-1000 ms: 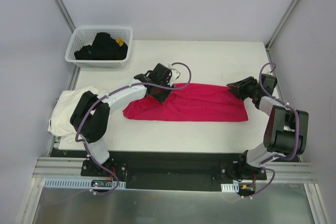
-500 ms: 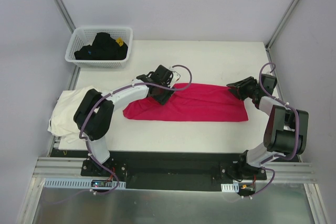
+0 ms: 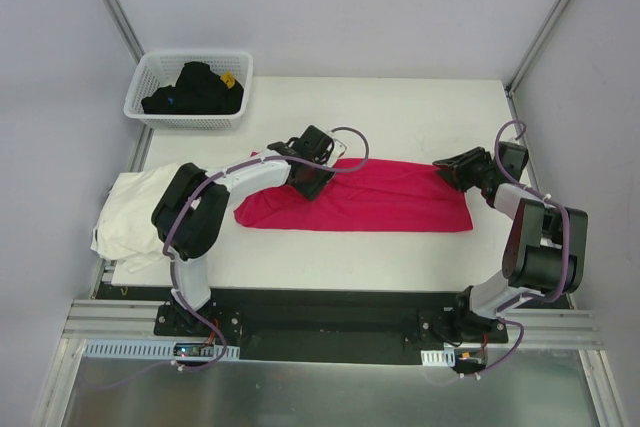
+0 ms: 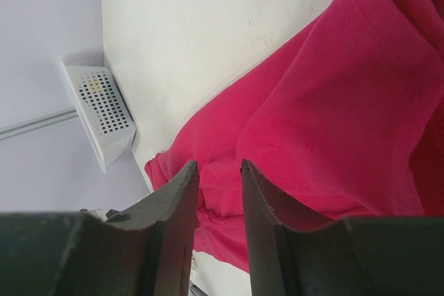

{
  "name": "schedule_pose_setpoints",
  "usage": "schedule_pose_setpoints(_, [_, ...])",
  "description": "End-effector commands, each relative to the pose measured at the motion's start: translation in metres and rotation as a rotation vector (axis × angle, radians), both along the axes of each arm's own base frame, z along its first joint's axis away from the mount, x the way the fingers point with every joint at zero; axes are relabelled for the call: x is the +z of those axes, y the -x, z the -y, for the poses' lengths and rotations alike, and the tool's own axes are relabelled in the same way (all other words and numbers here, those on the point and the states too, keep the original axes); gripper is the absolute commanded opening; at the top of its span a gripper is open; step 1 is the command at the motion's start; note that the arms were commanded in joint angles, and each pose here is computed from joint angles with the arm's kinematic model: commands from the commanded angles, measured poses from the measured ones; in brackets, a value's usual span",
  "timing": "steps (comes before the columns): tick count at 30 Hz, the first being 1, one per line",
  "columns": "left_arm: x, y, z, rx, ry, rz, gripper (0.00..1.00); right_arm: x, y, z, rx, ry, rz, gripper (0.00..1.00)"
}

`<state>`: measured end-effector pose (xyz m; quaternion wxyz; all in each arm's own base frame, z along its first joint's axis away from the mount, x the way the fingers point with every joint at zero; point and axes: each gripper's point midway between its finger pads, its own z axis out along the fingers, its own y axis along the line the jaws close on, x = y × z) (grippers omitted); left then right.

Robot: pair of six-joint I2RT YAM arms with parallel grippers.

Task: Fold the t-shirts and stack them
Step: Fold the other side of the tshirt into a rectangle

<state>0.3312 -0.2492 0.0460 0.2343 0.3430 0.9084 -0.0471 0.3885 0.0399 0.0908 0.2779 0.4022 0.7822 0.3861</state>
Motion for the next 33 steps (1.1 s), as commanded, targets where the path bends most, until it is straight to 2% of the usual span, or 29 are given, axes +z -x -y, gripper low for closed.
schedule_pose_setpoints(1, [0.009,-0.006,0.012,-0.016,0.034,0.005,0.47,0.01,-0.007,0.005,0.002,0.005,0.049,0.33])
schedule_pose_setpoints(5, [0.011,-0.009,0.016,-0.023,0.043,0.013,0.36,0.009,-0.008,0.005,0.002,0.005,0.051,0.31])
schedule_pose_setpoints(9, [0.01,-0.008,0.017,-0.025,0.04,0.007,0.21,0.008,-0.008,0.005,0.001,0.002,0.048,0.3])
schedule_pose_setpoints(15, [0.007,-0.007,0.015,-0.023,0.031,0.001,0.13,0.008,-0.008,0.006,0.0,0.0,0.049,0.3])
schedule_pose_setpoints(19, [0.006,-0.005,0.014,-0.019,0.03,-0.006,0.0,0.007,-0.007,0.006,-0.002,-0.001,0.047,0.3])
schedule_pose_setpoints(33, [0.04,0.018,0.024,-0.013,0.004,0.002,0.0,0.008,-0.006,0.005,-0.001,-0.005,0.051,0.29])
